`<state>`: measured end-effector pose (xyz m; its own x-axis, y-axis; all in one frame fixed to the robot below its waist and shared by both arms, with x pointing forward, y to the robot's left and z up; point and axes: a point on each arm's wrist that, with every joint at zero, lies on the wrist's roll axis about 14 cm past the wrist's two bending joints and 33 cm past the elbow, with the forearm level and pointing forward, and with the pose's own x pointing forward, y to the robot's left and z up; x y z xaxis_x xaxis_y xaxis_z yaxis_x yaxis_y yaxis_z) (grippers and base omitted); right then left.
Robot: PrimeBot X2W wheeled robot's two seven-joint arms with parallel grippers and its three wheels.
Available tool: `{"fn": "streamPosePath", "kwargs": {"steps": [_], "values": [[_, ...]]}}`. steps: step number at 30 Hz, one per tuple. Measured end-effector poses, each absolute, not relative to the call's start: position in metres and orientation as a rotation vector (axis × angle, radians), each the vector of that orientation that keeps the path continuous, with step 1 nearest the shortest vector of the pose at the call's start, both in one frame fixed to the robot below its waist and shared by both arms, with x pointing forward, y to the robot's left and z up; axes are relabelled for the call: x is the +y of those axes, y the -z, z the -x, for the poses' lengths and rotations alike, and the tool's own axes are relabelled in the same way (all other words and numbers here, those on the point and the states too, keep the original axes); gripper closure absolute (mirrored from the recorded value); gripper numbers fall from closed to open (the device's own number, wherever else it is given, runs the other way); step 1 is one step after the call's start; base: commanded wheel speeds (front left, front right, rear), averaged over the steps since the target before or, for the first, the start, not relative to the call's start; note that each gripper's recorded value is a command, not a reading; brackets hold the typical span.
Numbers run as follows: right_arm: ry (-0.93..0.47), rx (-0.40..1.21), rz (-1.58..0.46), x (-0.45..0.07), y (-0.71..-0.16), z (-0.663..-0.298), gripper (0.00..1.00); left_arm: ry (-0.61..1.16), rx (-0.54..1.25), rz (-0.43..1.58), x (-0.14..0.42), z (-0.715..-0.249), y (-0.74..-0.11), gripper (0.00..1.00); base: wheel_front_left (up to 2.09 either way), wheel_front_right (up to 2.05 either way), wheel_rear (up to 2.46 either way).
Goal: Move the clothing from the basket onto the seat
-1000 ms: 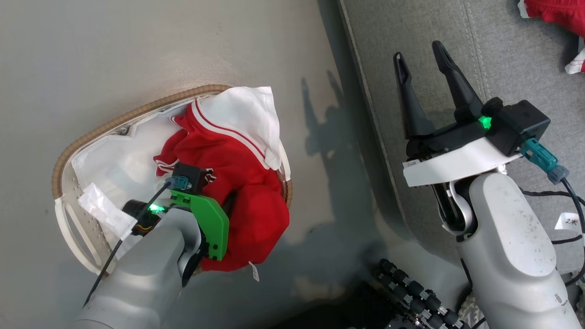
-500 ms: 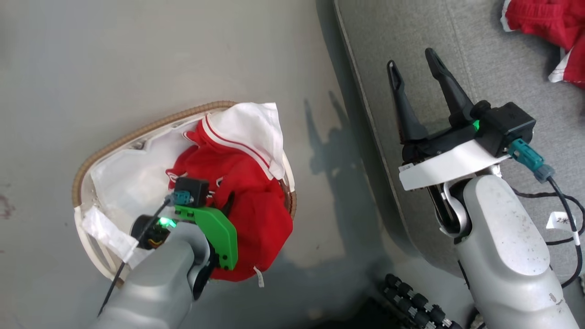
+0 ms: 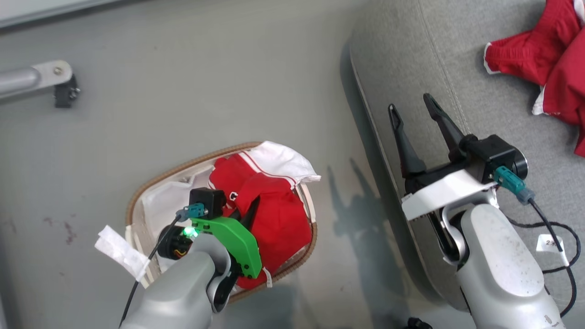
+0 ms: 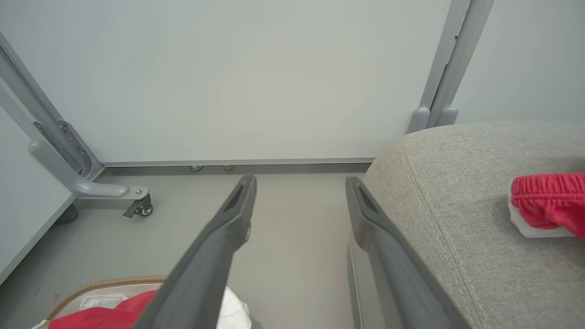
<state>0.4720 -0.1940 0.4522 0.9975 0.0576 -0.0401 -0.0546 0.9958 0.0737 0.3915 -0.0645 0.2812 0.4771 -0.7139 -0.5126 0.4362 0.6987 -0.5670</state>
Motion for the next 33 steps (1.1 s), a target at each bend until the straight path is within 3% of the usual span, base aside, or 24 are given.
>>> {"fn": "streamPosePath", "kwargs": {"steps": [12, 33], "values": [[-0.084, 0.007, -0.106, -0.177, -0.476, -0.435, 0.0, 0.664, 0.509, 0.412, -0.038, -0.404, -0.371, 1.0, 0.0, 0.0, 0.0], [-0.171, -0.028, -0.126, -0.142, -0.495, -0.376, 0.0, 0.642, -0.195, 0.375, -0.004, -0.421, -0.595, 1.0, 0.0, 0.0, 0.0]]}}
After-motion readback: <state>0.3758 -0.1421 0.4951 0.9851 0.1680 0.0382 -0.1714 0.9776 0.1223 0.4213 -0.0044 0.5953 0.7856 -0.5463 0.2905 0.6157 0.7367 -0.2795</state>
